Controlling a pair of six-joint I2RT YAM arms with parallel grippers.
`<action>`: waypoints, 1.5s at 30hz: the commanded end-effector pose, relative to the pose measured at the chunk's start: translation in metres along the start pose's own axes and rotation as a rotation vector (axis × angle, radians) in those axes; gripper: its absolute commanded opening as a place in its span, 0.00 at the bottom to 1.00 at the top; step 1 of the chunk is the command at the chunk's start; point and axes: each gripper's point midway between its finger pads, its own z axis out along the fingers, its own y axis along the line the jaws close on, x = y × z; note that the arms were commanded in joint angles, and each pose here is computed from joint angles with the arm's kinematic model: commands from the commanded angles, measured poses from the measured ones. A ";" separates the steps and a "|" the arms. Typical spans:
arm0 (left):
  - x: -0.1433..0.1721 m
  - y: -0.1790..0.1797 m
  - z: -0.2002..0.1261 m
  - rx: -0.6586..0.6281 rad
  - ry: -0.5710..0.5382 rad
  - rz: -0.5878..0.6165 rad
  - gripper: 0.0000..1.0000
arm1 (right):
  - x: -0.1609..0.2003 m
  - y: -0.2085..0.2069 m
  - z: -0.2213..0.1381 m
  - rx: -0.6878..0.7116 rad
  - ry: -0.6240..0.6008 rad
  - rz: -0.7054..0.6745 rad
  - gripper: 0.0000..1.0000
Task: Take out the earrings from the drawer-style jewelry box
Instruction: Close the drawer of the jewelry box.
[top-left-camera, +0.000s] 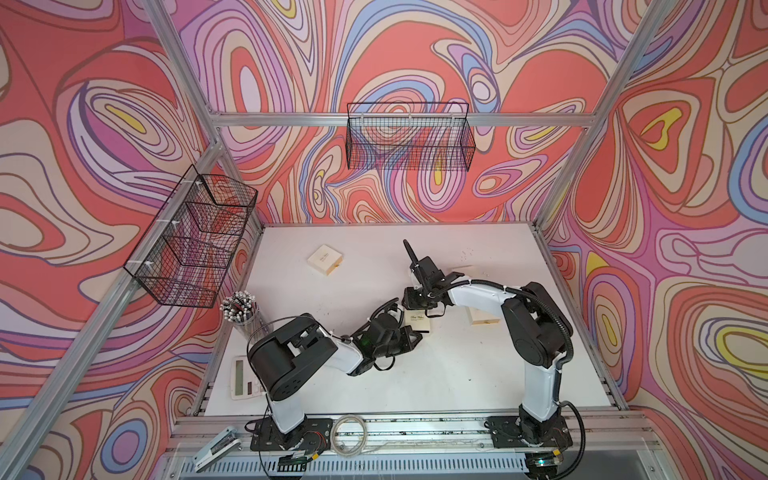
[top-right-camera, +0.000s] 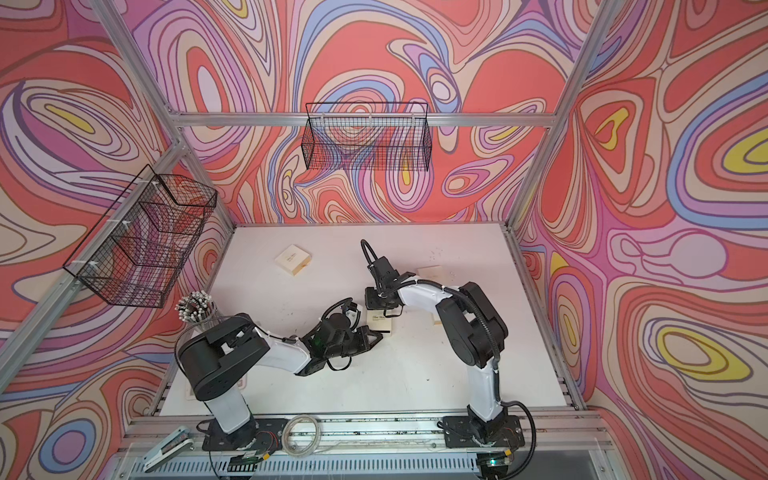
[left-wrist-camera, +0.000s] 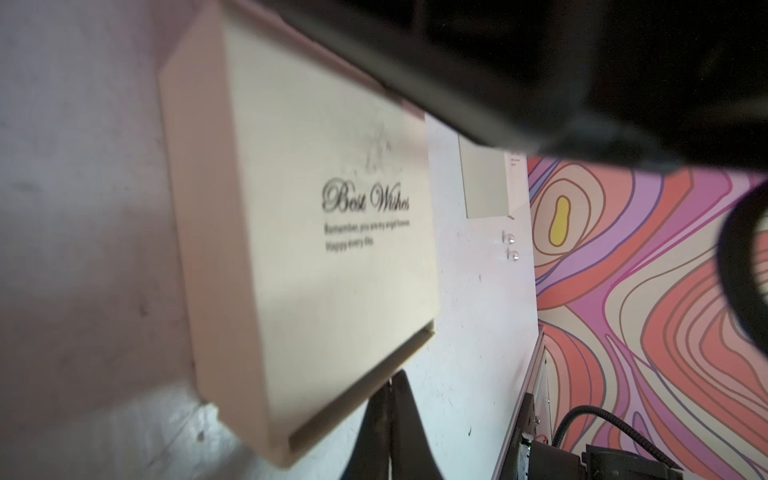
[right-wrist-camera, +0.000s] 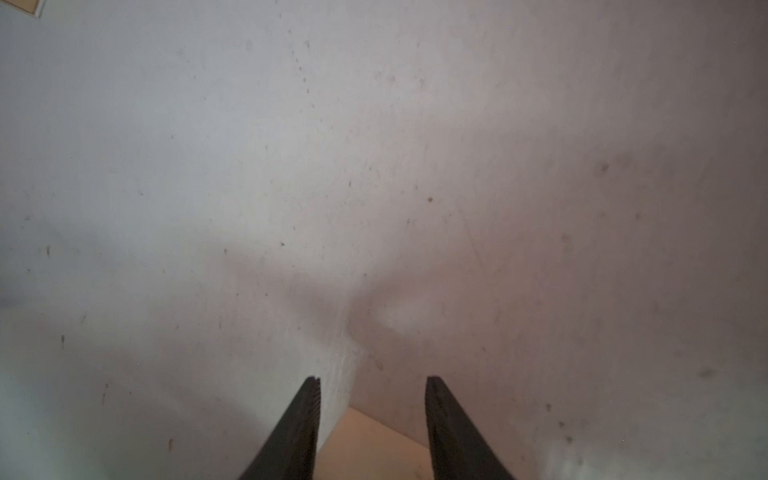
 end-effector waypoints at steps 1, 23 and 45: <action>-0.008 0.007 0.006 -0.035 -0.040 0.021 0.00 | 0.009 -0.001 -0.010 0.016 0.010 0.015 0.43; -0.024 0.004 0.013 -0.003 -0.135 0.108 0.00 | 0.008 0.001 -0.017 0.005 -0.014 0.060 0.43; 0.014 -0.018 -0.108 -0.127 -0.049 0.282 0.28 | -0.025 -0.024 -0.103 0.197 -0.297 0.286 0.98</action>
